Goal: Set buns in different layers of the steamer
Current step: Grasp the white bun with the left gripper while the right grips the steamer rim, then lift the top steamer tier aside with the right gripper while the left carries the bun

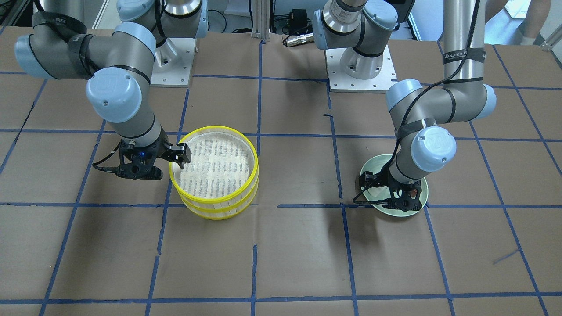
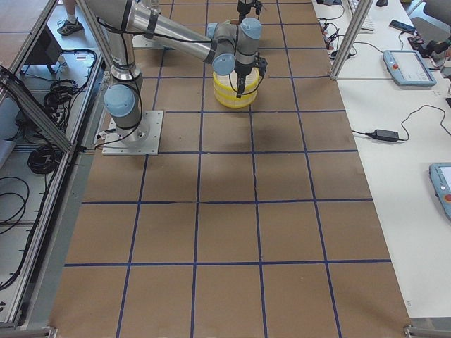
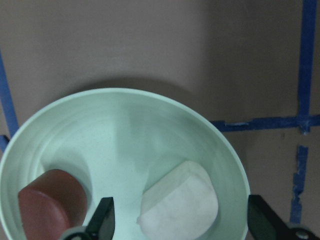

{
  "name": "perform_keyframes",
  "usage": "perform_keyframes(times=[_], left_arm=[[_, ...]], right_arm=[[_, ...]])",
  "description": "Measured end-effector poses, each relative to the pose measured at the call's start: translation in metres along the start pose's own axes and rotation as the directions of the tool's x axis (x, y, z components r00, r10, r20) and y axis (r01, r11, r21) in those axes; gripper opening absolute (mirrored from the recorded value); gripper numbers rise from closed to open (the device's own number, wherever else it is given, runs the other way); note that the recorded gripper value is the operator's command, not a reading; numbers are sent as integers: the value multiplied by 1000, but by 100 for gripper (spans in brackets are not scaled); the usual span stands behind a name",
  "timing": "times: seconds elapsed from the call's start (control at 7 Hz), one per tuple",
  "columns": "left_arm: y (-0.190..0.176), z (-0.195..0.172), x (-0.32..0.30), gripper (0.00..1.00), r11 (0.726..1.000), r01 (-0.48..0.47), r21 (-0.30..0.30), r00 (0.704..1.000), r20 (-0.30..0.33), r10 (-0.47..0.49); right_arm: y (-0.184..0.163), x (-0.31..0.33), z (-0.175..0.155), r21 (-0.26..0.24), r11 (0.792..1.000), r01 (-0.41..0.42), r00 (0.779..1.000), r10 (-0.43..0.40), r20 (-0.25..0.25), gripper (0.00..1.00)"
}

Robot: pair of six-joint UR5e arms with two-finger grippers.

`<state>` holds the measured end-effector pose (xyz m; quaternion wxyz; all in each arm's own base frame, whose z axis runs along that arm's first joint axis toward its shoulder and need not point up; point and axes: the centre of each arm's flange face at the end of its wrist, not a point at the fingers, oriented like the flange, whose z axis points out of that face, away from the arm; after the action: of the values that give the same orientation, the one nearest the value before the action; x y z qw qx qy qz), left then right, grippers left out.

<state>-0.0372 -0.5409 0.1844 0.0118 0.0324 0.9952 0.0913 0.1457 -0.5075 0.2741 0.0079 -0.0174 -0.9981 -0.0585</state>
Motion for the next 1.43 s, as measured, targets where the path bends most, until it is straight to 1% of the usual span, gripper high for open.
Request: perform_keyframes(times=[0.14,0.29,0.43,0.71,0.86,1.0,1.14,1.29,1.43], left_arm=[[0,5,0,19,1000,1,-7,1000,-3,-1],[0,6,1,11,1000,0,-10,1000,-2,0],[0,5,1,10,1000,0,-12,1000,1,0],[1,0,0,9,1000,1,-3,1000,8,-1],[1,-7,1,9,1000,2,9,1000,11,-2],[2,-17,2,9,1000,1,27,1000,16,-2],[3,-32,8,9,999,-1,47,1000,21,0],[3,-47,26,9,998,-9,58,1000,22,8],[3,-58,58,8,997,-24,70,1000,16,23]], right_arm=[[0,0,3,-5,1000,-2,1000,2,-1,31],[0,0,4,-8,1000,-9,1000,9,-2,12],[0,0,4,-9,1000,-19,1000,19,-3,8],[0,2,0,-2,1000,-31,999,31,-13,8],[1,3,-8,6,1000,-31,999,31,-20,9],[4,4,-20,14,999,-30,999,31,-23,10],[7,6,-35,15,999,-31,999,31,-24,15],[7,12,-51,22,999,-34,999,35,-26,14],[2,25,-69,31,999,-33,999,34,-35,14]])
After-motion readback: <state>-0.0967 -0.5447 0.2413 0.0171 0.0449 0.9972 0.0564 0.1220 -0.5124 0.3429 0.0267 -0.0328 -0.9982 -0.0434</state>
